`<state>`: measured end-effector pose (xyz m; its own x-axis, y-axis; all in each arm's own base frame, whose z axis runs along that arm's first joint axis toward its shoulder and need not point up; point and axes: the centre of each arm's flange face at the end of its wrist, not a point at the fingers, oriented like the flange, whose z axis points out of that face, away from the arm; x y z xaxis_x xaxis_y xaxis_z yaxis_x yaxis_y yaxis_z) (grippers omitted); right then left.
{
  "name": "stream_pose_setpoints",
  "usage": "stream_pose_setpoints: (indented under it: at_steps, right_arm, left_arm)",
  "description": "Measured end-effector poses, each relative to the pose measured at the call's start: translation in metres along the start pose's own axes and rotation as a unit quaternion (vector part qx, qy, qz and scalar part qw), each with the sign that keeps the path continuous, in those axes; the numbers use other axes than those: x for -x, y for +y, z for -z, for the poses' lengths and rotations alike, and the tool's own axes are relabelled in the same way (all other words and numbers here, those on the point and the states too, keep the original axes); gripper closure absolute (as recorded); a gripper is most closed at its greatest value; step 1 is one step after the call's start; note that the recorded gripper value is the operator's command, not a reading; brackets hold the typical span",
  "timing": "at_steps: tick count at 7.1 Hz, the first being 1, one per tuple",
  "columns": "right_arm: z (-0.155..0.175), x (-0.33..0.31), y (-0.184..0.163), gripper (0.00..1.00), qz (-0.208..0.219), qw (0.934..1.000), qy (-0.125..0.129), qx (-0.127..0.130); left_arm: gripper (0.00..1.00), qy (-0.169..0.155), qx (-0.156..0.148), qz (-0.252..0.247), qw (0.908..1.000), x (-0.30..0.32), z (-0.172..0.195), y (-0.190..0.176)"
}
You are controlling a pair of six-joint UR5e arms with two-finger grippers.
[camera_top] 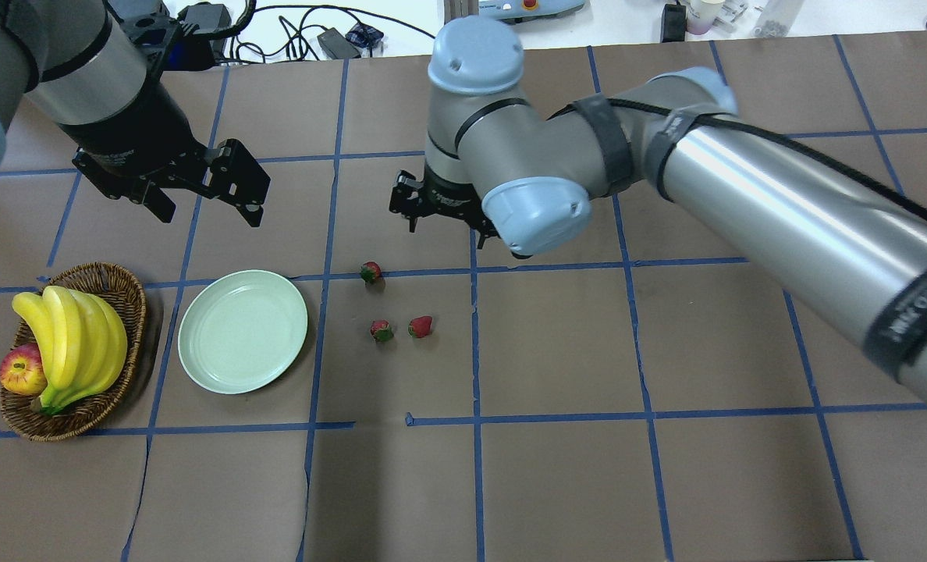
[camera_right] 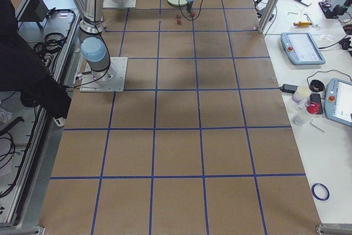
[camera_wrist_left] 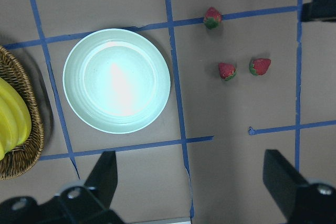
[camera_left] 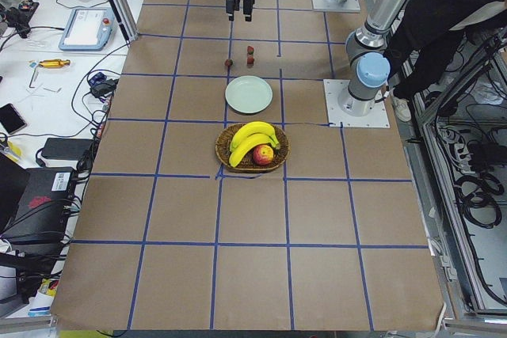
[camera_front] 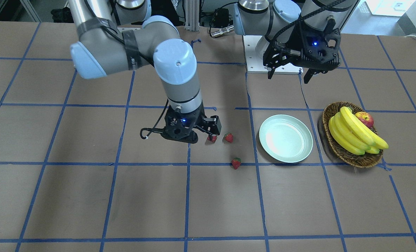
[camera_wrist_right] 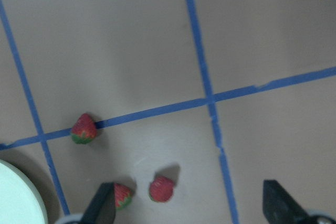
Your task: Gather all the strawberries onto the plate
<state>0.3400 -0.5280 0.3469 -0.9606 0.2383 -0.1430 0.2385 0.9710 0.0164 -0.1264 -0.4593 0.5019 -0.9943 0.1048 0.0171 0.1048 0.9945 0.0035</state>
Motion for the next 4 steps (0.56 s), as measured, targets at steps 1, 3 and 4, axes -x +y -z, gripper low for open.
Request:
stream_pose_setpoints:
  at_steps: [1,3,4]
  right_arm:
    - [0.036,-0.036,-0.013,0.0,0.0,1.0,0.006,-0.002]
    - [0.09,-0.093,-0.026,0.02,0.017,0.9995,0.018,-0.017]
    - [0.105,-0.116,-0.024,0.02,0.048,0.998,0.04,-0.009]
  left_arm:
    - [0.0,0.0,0.0,0.0,1.0,0.0,0.0,0.0]
    - [0.0,0.0,0.001,0.0,1.0,0.0,-0.001,0.0]
    - [0.0,0.0,0.0,0.0,1.0,0.0,0.0,0.0]
